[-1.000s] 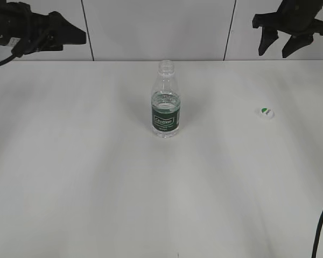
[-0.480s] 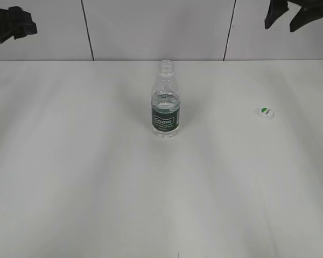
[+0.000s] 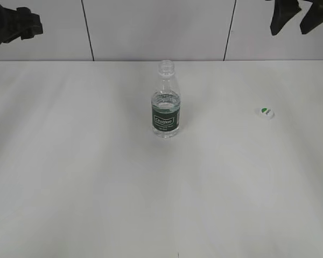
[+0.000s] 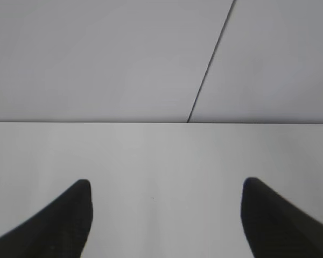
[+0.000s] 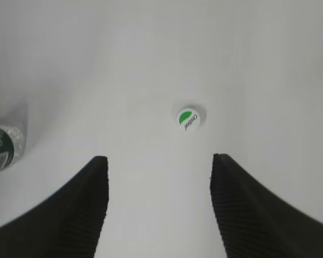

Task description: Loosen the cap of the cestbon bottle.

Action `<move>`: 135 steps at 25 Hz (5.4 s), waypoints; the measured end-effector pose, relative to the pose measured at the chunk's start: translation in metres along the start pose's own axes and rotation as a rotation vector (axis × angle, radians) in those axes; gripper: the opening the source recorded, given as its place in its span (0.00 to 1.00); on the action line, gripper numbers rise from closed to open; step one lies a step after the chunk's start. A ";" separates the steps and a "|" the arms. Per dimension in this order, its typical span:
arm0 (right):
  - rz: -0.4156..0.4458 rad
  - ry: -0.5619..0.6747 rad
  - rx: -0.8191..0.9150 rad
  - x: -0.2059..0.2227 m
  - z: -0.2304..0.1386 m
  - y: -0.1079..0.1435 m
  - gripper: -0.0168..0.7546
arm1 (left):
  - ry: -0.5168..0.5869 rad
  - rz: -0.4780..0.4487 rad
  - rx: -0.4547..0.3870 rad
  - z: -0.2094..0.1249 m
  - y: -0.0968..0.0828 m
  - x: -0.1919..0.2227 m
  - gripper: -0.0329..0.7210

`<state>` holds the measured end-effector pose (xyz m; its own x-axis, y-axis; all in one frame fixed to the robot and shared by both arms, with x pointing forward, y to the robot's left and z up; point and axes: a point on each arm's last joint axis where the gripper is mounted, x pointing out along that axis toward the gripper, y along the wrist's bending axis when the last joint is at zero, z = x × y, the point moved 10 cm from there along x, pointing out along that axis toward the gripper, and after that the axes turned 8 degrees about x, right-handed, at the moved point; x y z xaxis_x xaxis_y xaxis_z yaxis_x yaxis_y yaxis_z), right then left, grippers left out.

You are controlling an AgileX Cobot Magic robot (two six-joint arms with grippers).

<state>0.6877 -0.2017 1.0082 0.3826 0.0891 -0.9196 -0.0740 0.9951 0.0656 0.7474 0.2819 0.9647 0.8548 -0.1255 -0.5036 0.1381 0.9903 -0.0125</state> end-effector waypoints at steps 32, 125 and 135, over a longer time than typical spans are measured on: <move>0.045 -0.528 -0.033 -0.175 -0.279 -0.046 0.61 | 0.021 -0.132 0.008 -0.003 -0.030 -0.002 0.74; -0.120 -0.696 0.012 -0.151 -0.344 -0.078 0.61 | 0.595 0.113 0.108 -0.101 -0.034 -0.232 0.73; -0.120 -0.696 0.012 -0.151 -0.344 -0.078 0.61 | 0.365 0.029 0.024 -0.149 -0.048 -0.315 0.68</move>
<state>0.3188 -0.3078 1.0081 0.8878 -0.0187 -0.4598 0.0144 0.9998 -0.0129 0.3966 0.2823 0.9953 0.6241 -0.0640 -0.7787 0.1319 0.9910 0.0242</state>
